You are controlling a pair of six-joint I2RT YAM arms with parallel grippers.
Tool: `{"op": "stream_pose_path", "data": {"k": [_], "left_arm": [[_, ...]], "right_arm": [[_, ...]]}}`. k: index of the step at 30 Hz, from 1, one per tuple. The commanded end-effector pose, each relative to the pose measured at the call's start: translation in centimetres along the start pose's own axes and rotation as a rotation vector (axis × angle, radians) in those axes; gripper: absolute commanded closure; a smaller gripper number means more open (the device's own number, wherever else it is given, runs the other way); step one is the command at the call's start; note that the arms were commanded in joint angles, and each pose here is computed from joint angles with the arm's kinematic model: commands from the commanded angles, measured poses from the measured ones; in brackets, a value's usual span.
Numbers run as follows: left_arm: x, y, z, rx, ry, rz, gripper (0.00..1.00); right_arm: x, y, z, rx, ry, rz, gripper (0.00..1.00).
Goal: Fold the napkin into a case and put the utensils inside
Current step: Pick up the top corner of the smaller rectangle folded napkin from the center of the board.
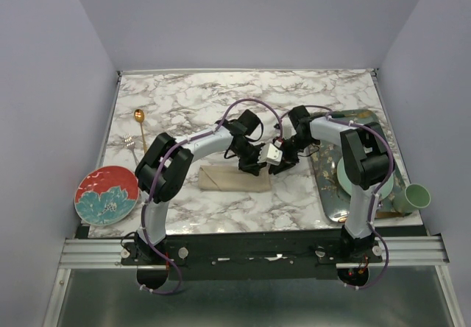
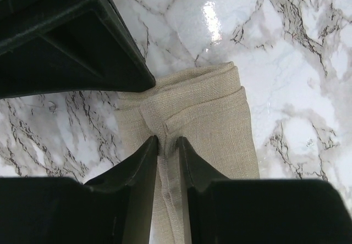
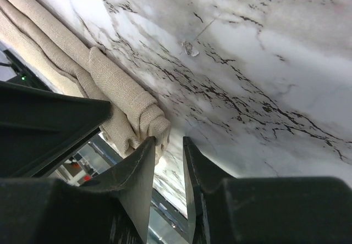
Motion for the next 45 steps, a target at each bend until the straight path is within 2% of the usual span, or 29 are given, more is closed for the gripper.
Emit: {"op": "stream_pose_path", "data": {"k": [1, 6, 18, 31, 32, 33, 36, 40, 45], "left_arm": [[-0.2, 0.5, 0.2, -0.012, -0.028, 0.01, 0.78], [-0.5, 0.8, -0.3, -0.013, -0.015, -0.026, 1.0], [-3.1, 0.3, -1.4, -0.021, 0.017, -0.185, 1.0], [-3.2, -0.3, -1.5, -0.044, 0.128, -0.156, 1.0], [-3.1, -0.2, -1.4, -0.044, 0.132, -0.148, 0.95], [-3.0, -0.2, -1.4, -0.045, 0.131, -0.146, 0.8], [-2.8, -0.2, -1.2, -0.046, 0.12, -0.133, 0.66], [-2.4, 0.0, -0.8, -0.049, 0.105, -0.113, 0.59], [-2.5, -0.1, -0.1, -0.034, 0.059, -0.088, 0.58]], "right_arm": [[-0.6, 0.6, 0.4, 0.0, -0.028, 0.0, 0.65], [-1.1, 0.6, 0.5, 0.008, -0.051, -0.003, 0.65], [-1.4, 0.6, 0.6, 0.007, -0.08, -0.023, 0.66], [-0.1, 0.8, -0.5, -0.02, -0.031, -0.058, 0.66], [0.1, 0.7, -0.6, -0.021, -0.021, -0.058, 0.66], [0.3, 0.7, -0.7, -0.024, -0.016, -0.058, 0.66], [0.7, 0.5, -0.9, -0.024, 0.004, -0.053, 0.66], [1.5, 0.3, -1.1, -0.025, 0.026, -0.06, 0.66], [2.7, 0.3, -1.0, -0.011, 0.062, -0.068, 0.66]]}}
Point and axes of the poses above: each gripper's point midway between its finger pads, its own z axis out along the fingers, its own x axis along the line the jaws close on, y = z × x, the point moved 8 cm from there along -z, back along the fingers, and after that the axes turned 1 degree about -z, right-handed, at the moved point
